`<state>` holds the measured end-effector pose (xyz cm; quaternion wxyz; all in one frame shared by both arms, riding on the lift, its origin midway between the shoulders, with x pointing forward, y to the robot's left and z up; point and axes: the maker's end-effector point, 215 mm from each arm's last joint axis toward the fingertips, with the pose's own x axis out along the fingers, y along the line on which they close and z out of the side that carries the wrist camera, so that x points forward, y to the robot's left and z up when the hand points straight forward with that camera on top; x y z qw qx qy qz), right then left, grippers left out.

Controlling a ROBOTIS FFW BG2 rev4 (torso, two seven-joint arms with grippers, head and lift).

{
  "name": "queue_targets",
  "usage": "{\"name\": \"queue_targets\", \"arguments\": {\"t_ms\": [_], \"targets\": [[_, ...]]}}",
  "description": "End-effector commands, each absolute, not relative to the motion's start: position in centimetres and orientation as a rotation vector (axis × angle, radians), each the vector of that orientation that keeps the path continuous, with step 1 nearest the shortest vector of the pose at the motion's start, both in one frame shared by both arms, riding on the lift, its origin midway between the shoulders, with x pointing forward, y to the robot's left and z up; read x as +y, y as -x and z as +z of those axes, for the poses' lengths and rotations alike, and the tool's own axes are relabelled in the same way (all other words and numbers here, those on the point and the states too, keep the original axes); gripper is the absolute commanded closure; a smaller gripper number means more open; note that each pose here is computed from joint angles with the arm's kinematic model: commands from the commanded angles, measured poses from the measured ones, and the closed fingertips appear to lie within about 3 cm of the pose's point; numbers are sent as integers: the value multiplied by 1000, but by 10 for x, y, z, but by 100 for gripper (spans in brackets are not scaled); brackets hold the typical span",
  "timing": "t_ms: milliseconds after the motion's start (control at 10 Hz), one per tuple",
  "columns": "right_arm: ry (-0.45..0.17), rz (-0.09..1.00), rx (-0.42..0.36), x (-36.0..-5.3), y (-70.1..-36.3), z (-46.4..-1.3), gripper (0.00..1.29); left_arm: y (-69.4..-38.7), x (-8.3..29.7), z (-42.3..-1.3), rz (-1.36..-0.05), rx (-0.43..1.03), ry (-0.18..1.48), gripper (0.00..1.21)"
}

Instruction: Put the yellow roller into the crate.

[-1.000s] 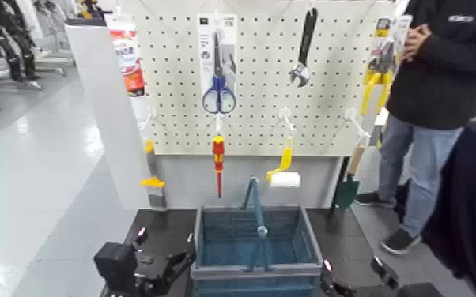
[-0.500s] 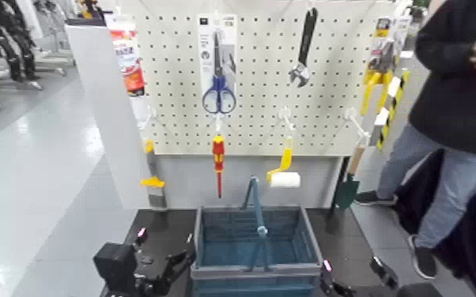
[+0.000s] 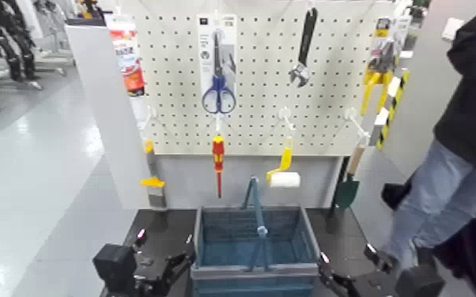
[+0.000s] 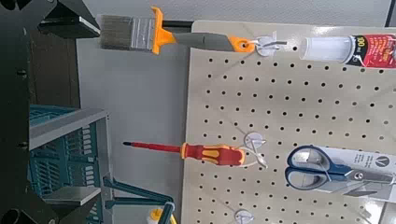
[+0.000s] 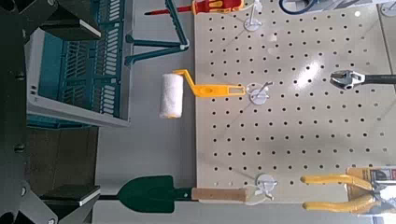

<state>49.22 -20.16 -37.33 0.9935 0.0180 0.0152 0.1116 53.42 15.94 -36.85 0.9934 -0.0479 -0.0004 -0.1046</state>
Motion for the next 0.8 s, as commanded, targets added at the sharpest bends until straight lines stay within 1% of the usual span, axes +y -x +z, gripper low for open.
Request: {"name": "queue_targets", "arguments": {"t_ms": [100, 300, 600, 800], "targets": [[-39, 288, 31, -202, -520, -366, 14, -534, 159, -369, -208, -2, 96, 11], [-33, 345, 48, -199, -541, -361, 14, -534, 160, -369, -206, -2, 100, 11], [-29, 384, 44, -199, -568, -350, 14, -535, 160, -369, -206, -2, 98, 11], [-20, 430, 43, -198, -587, -344, 14, -535, 160, -368, -206, -4, 98, 11]]}}
